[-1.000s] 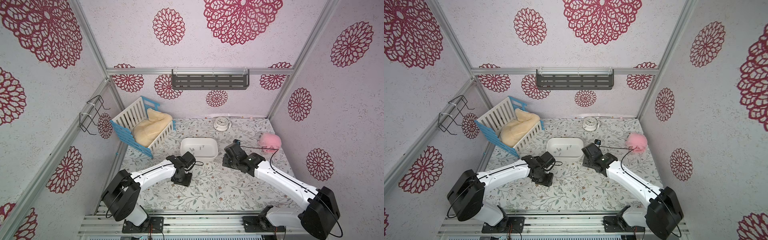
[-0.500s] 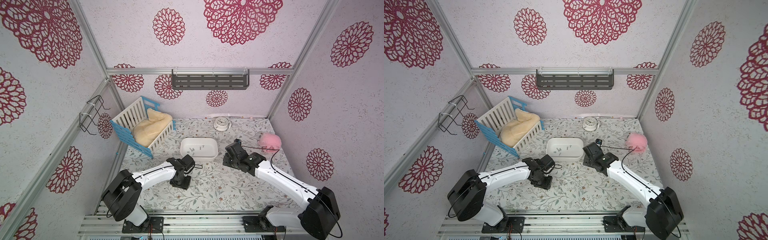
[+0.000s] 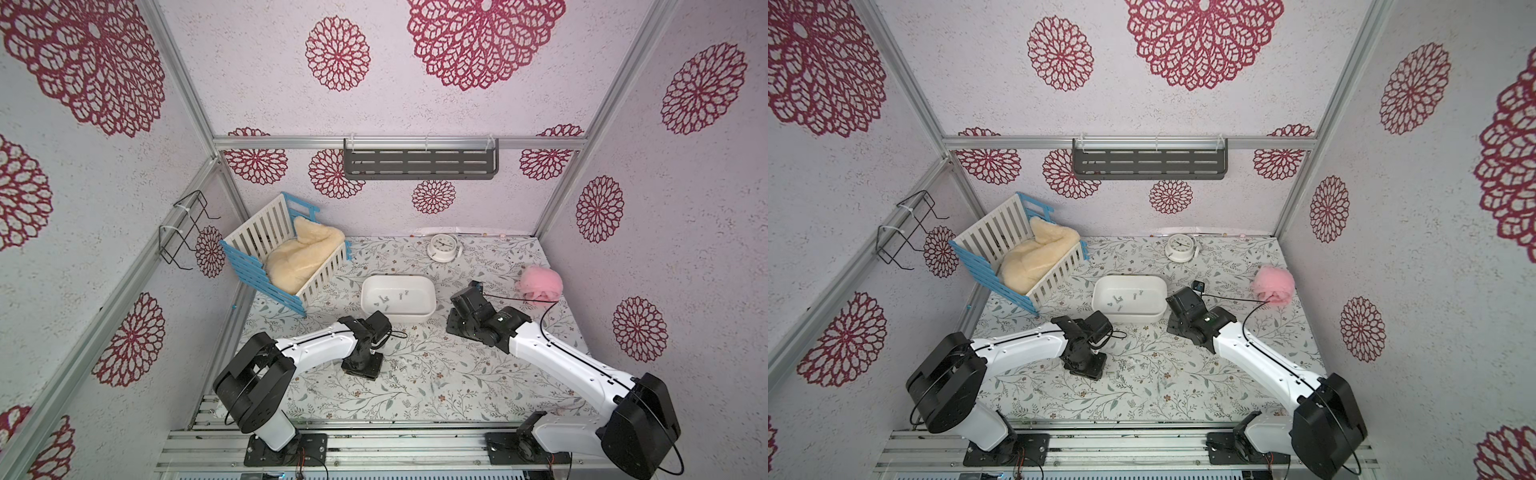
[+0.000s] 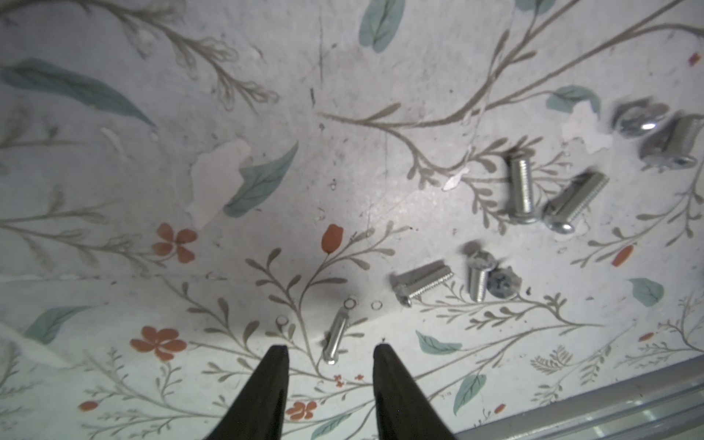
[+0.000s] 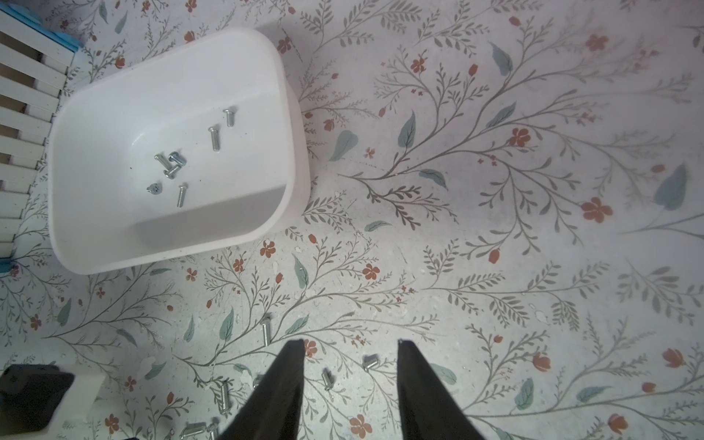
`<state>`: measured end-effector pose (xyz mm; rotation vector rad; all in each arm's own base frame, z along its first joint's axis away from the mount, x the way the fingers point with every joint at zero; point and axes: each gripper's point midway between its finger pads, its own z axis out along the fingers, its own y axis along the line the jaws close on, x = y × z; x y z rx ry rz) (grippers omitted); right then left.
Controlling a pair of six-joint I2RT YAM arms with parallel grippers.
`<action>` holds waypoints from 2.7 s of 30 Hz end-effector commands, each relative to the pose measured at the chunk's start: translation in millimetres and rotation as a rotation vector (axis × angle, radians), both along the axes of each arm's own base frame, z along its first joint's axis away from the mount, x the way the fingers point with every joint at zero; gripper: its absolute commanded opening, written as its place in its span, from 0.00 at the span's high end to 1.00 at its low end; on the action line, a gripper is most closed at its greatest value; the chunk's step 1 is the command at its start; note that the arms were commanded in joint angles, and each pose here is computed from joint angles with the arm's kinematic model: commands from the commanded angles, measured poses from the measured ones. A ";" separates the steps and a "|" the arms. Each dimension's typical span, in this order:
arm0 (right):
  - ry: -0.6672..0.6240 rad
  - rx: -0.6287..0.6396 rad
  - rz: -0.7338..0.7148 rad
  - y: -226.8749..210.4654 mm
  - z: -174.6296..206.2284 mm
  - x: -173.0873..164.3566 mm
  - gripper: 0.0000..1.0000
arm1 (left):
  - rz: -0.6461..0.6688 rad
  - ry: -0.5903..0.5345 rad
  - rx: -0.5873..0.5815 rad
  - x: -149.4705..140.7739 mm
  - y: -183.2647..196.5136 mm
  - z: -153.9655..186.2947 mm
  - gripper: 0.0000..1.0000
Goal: Put the screws on the desktop into the storage box
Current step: Pick up the screw from the center of the board.
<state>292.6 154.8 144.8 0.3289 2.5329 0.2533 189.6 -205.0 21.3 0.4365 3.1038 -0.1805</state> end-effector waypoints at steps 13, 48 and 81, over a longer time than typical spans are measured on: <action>-0.033 0.023 -0.016 0.9 6.5 6.5 0.59 | -0.022 0.024 0.026 -4.7 -1.2 -13.4 0.62; -0.037 0.034 -0.015 0.2 5.9 3.7 0.60 | -0.024 0.011 0.026 -4.7 -4.3 -8.0 0.93; -0.059 0.068 -0.021 -6.9 11.4 0.0 0.60 | 0.017 -0.351 -0.033 195.7 -14.1 143.0 0.92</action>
